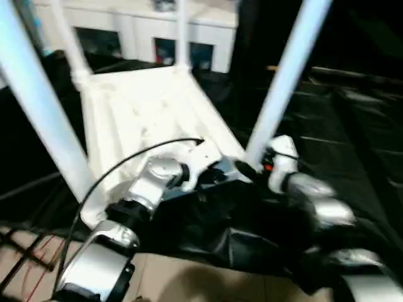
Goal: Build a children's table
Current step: Rotate leg to tighten, then rotate table base
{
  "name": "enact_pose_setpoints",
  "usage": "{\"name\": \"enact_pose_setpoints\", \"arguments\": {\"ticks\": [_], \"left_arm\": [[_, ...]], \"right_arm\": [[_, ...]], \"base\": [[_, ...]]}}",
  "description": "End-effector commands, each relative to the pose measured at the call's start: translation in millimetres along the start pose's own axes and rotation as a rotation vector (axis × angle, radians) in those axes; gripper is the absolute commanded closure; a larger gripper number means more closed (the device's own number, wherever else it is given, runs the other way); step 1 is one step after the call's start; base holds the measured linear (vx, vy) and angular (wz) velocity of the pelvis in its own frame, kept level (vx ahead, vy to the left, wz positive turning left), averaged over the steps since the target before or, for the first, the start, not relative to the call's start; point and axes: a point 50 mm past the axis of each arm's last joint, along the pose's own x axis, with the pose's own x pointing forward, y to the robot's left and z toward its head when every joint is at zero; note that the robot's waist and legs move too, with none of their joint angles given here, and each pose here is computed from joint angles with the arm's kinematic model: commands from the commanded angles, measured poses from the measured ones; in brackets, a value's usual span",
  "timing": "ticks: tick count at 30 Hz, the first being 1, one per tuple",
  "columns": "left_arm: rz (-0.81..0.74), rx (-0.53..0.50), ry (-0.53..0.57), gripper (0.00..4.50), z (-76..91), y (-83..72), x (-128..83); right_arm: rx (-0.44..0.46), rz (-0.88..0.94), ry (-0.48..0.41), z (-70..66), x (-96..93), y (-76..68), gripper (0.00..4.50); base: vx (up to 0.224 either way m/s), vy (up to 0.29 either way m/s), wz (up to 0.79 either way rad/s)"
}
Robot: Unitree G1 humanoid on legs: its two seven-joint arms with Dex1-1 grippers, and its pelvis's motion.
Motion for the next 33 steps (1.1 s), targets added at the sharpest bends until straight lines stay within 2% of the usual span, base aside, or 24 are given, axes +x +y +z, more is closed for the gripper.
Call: {"name": "enact_pose_setpoints", "arguments": {"ticks": [1, 2, 6, 10, 15, 16, 17, 18, 20, 22, 24, 25, 27, 28, 30, 32, 33], "left_arm": [[-0.003, 0.022, -0.051, 4.5, 9.2, 0.4, 1.1], [0.0, 0.02, -0.049, 4.5, 7.5, 1.3, -0.2], [-0.001, 0.015, -0.051, 4.5, 5.0, 2.0, -2.3], [-0.027, 0.006, -0.067, 4.5, 2.1, -1.4, -4.5], [-0.046, -0.022, -0.115, 4.5, 2.7, -7.6, -6.0], [-0.065, -0.06, -0.168, 4.22, 7.4, -11.2, -8.8], [-0.077, -0.077, -0.193, 4.22, 9.6, -13.3, -10.7], [-0.108, -0.102, -0.243, 3.92, 14.4, -19.8, -16.5], [-0.12, -0.122, -0.297, 3.89, 19.4, -29.7, -25.0], [-0.105, -0.137, -0.322, 3.8, 21.5, -32.9, -28.2], [-0.076, -0.167, -0.368, 3.48, 23.9, -43.5, -37.9], [-0.061, -0.169, -0.372, 3.48, 22.3, -48.6, -42.4], [-0.04, -0.167, -0.37, 3.41, 20.1, -55.3, -48.4], [-0.031, -0.163, -0.367, 3.16, 18.6, -58.2, -50.6], [-0.007, -0.176, -0.355, 3.04, 13.9, -65.8, -56.0], [0.002, -0.2, -0.35, 2.96, 10.3, -71.9, -59.8], [0.007, -0.232, -0.347, 2.84, 6.0, -79.4, -65.0]], "right_arm": [[0.002, 0.009, -0.014, 3.2, -10.2, -6.1, 0.94], [-0.013, 0.04, -0.019, 6.0, -29.3, -13.7, 0.94], [-0.03, 0.12, 0.016, 3.3, -54.5, -15.9, 0.94], [-0.018, 0.211, 0.041, -1.2, -60.7, -4.6, 0.94], [-0.005, 0.267, 0.019, -0.4, -51.1, 11.6, 0.94], [-0.005, 0.276, 0.007, 0.7, -43.1, 17.9, 0.9], [-0.008, 0.277, 0.002, 1.4, -39.8, 20.7, 0.9], [-0.007, 0.253, -0.018, 3.9, -31.5, 23.6, 0.9], [0.012, 0.226, -0.038, 7.1, -22.7, 25.5, 0.9], [0.02, 0.227, -0.044, 8.0, -19.6, 26.8, 0.9], [0.027, 0.231, -0.048, 8.5, -13.5, 30.8, 0.9], [0.028, 0.23, -0.048, 8.4, -10.8, 32.0, 0.9], [0.032, 0.224, -0.048, 8.4, -7.7, 33.3, 0.9], [0.038, 0.218, -0.047, 8.2, -6.6, 33.1, 0.9], [0.041, 0.194, -0.046, 8.8, -1.6, 31.9, 0.9], [0.048, 0.136, -0.049, 9.6, 4.0, 27.7, 0.9], [0.063, 0.043, -0.049, 10.7, 11.4, 20.5, 0.9]], "base": [[0.0, 0.0, 0.0], [0.0, 0.0, 0.0], [0.0, 0.0, 0.0], [0.0, 0.0, 0.0], [0.0, 0.0, 0.0], [0.0, 0.0, 0.0], [0.0, 0.0, 0.0], [0.0, 0.0, 0.0], [0.0, 0.0, 0.0], [0.0, 0.0, 0.0], [0.0, 0.0, 0.0], [0.0, 0.0, 0.0], [0.0, 0.0, 0.0], [0.0, 0.0, 0.0], [0.0, 0.0, 0.0], [0.0, 0.0, 0.0], [0.0, 0.0, 0.0]]}}
